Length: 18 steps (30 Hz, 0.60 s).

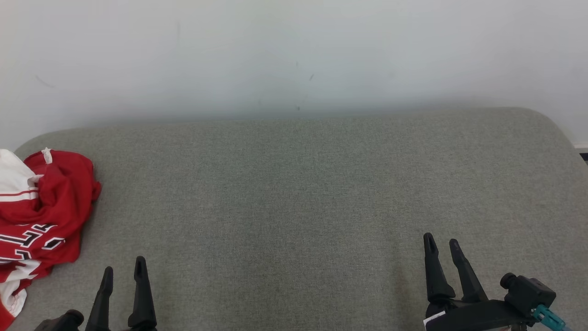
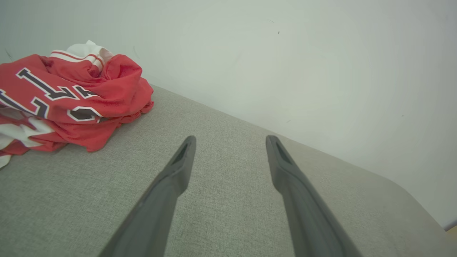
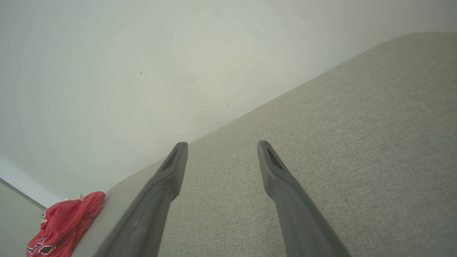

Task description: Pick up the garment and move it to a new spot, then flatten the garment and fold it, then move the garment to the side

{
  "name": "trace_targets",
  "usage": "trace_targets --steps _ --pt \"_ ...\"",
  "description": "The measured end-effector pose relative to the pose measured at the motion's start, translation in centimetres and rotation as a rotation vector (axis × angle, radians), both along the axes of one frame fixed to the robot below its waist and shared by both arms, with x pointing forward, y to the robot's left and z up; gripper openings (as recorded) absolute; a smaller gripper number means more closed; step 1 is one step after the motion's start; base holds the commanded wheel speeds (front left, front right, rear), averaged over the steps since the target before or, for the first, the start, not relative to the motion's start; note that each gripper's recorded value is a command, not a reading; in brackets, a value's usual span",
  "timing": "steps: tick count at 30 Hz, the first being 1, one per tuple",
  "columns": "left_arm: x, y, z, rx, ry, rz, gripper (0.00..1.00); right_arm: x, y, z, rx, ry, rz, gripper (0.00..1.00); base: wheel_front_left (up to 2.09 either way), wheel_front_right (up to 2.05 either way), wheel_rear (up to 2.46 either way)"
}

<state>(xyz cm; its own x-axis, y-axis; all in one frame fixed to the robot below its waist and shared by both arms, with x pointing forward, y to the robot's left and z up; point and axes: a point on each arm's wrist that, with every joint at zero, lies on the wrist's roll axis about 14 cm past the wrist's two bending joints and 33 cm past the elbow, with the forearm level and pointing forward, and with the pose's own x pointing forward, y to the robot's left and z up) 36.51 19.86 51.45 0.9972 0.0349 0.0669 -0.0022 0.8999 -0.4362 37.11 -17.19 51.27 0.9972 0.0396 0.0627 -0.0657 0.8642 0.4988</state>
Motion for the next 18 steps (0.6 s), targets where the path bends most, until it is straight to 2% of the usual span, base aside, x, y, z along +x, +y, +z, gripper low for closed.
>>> trace_targets --steps 18 --pt "-0.23 -0.44 0.62 0.184 -0.034 -0.014 1.0 -0.13 0.47 0.79 -0.185 -0.052 0.011 1.0 0.0 0.0 0.0"
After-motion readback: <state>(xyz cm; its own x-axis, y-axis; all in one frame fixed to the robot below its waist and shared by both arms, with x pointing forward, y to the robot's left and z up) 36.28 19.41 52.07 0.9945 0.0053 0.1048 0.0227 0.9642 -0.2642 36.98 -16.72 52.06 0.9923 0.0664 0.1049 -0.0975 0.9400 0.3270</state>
